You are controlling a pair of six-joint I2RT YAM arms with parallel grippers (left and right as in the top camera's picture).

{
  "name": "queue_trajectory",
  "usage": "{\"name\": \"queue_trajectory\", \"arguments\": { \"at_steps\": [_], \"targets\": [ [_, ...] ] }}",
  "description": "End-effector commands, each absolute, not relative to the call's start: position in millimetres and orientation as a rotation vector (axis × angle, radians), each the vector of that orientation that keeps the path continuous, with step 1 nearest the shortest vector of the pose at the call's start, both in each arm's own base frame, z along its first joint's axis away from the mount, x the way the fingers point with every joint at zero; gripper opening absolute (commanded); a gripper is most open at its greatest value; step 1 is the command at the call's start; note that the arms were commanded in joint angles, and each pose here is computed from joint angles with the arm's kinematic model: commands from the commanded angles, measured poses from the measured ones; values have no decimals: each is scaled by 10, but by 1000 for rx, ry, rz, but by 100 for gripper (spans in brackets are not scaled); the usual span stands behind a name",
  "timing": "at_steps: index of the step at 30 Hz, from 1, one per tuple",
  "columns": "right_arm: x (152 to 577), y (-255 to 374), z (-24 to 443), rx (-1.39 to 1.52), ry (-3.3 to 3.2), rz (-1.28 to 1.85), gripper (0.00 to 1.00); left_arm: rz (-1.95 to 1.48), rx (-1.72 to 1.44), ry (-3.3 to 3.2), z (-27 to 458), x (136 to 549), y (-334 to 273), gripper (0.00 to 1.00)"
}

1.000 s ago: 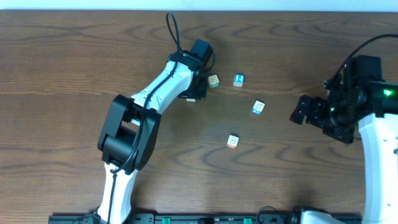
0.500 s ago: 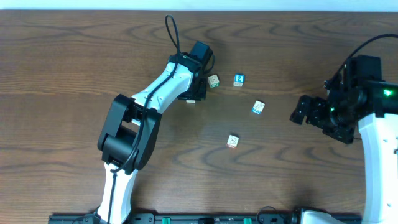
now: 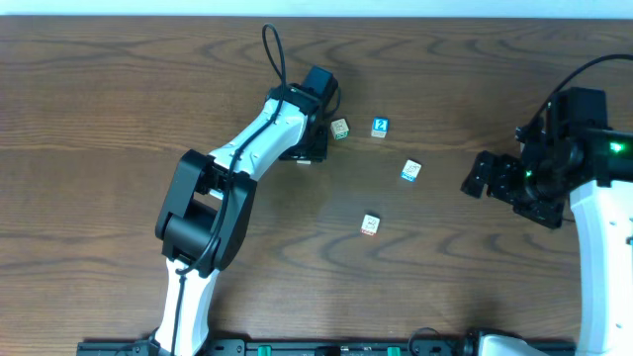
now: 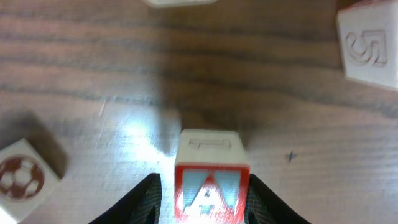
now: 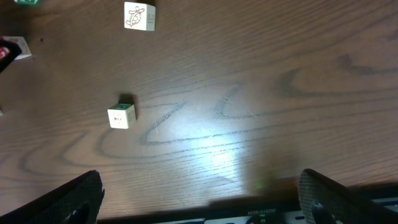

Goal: Spell out Ai2
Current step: 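Release A block and move left gripper to the red I block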

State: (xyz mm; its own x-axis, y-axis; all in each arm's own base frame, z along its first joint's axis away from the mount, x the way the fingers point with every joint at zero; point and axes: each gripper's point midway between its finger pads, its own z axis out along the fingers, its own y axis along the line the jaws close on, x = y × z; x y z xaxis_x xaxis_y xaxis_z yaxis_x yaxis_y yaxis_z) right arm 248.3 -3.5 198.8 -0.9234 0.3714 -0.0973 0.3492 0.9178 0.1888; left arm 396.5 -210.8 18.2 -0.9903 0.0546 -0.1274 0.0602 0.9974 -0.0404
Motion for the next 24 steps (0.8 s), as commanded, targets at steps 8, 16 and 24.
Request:
{"name": "queue_trajectory", "arguments": {
  "at_steps": [8, 16, 24],
  "targets": [
    [2483, -21, 1995, 566, 2946, 248, 99, -66, 125, 2952, 1131, 4114, -2120, 59],
    [2483, -21, 1995, 565, 2946, 248, 99, 95, 116, 2968, 1815, 3822, -1786, 78],
    [2438, -17, 1988, 502, 2973, 242, 99, 148, 122, 2844, 2654, 3366, -1377, 78]
  ]
}}
